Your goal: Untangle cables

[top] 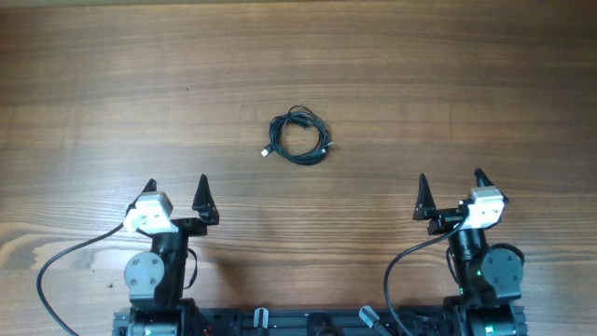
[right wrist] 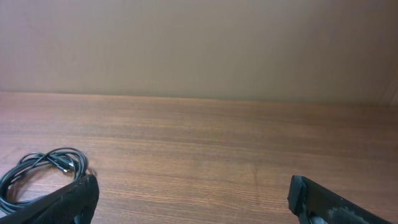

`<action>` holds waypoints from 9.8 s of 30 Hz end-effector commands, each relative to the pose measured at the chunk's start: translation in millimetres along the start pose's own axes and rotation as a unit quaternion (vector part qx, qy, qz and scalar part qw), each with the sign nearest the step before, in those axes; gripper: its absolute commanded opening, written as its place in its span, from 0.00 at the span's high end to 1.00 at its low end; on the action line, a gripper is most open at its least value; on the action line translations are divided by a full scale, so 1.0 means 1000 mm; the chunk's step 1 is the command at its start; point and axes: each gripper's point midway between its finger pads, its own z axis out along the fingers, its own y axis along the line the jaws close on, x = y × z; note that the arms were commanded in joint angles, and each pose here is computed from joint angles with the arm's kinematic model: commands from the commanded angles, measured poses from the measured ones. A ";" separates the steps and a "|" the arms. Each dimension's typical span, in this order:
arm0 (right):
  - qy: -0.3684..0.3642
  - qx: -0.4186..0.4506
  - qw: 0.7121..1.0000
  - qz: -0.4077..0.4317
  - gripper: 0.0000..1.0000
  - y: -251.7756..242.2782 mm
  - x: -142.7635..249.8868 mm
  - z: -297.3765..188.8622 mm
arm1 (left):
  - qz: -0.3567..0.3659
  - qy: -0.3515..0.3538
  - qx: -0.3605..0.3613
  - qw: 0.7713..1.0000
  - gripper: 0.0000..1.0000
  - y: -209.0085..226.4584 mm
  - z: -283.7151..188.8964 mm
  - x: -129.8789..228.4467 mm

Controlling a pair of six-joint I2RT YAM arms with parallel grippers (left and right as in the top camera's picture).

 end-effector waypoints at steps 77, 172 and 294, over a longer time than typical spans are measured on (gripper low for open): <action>0.500 -0.341 0.788 0.109 0.00 0.170 0.012 0.034 | -0.149 0.407 0.092 0.897 0.00 -0.088 0.042 -0.054; 0.116 -0.523 0.844 0.031 0.95 0.295 -0.166 0.040 | -0.011 0.364 0.180 0.914 0.30 -0.104 0.054 -0.097; 0.233 -0.379 0.895 0.013 0.96 0.258 -0.106 0.066 | -0.442 0.518 0.202 0.704 0.96 -0.215 0.103 -0.059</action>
